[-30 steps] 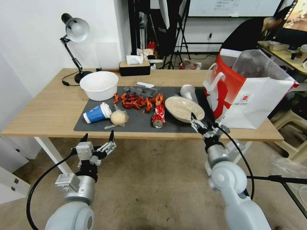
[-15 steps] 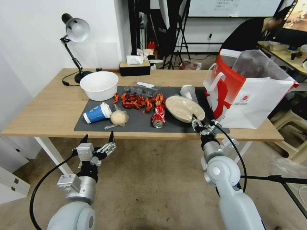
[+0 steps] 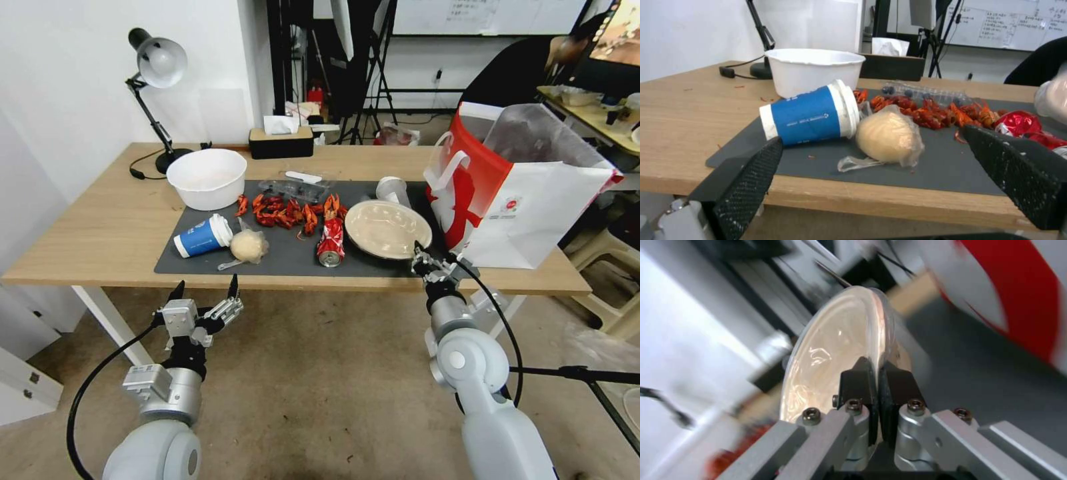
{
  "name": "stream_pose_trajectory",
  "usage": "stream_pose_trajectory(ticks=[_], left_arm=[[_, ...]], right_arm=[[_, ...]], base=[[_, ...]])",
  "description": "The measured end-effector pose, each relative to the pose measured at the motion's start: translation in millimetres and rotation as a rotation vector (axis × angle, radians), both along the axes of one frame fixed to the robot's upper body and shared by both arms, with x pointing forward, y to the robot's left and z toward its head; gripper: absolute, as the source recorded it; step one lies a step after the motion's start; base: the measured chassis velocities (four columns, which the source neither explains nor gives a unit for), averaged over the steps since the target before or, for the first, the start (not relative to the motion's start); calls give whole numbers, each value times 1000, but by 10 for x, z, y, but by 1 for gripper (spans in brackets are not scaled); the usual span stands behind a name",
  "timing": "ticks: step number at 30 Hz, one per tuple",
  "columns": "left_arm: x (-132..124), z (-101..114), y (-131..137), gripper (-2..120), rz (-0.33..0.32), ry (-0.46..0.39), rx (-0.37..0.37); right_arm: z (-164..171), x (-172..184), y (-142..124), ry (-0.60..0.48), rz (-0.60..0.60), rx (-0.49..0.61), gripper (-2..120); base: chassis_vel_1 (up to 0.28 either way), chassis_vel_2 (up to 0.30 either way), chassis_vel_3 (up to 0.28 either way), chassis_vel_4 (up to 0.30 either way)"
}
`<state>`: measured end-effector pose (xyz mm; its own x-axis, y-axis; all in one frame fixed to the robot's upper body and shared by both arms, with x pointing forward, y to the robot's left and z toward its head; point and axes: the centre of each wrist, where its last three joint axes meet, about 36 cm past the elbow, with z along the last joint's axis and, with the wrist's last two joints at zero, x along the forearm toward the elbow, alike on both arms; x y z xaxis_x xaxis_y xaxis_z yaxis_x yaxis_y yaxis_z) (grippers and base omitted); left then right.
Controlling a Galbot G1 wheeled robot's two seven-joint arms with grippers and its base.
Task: Pick up the trash from the table and place it into the takeout bag.
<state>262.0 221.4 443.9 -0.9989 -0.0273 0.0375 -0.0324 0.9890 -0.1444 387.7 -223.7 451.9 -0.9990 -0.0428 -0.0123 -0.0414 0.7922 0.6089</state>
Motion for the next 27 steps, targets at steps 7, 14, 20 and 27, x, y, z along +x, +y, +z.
stream_pose_trajectory(ticks=[7, 14, 20, 27], left_arm=[[-1, -9, 1, 100, 1, -4, 1], [-15, -40, 0, 100, 3, -8, 5], [-18, -42, 5, 100, 5, -10, 7], [-8, -57, -3, 100, -1, -12, 6]], right_arm=[[450, 23, -231, -337, 93, -15, 0], [970, 279, -576, -545, 29, -150, 0], [1148, 473, -900, -566, -101, -313, 0], [1235, 633, -1377, -504, -307, -517, 0]], base=[[0, 0, 0, 0], [0, 0, 0, 0], [0, 0, 0, 0], [0, 0, 0, 0]])
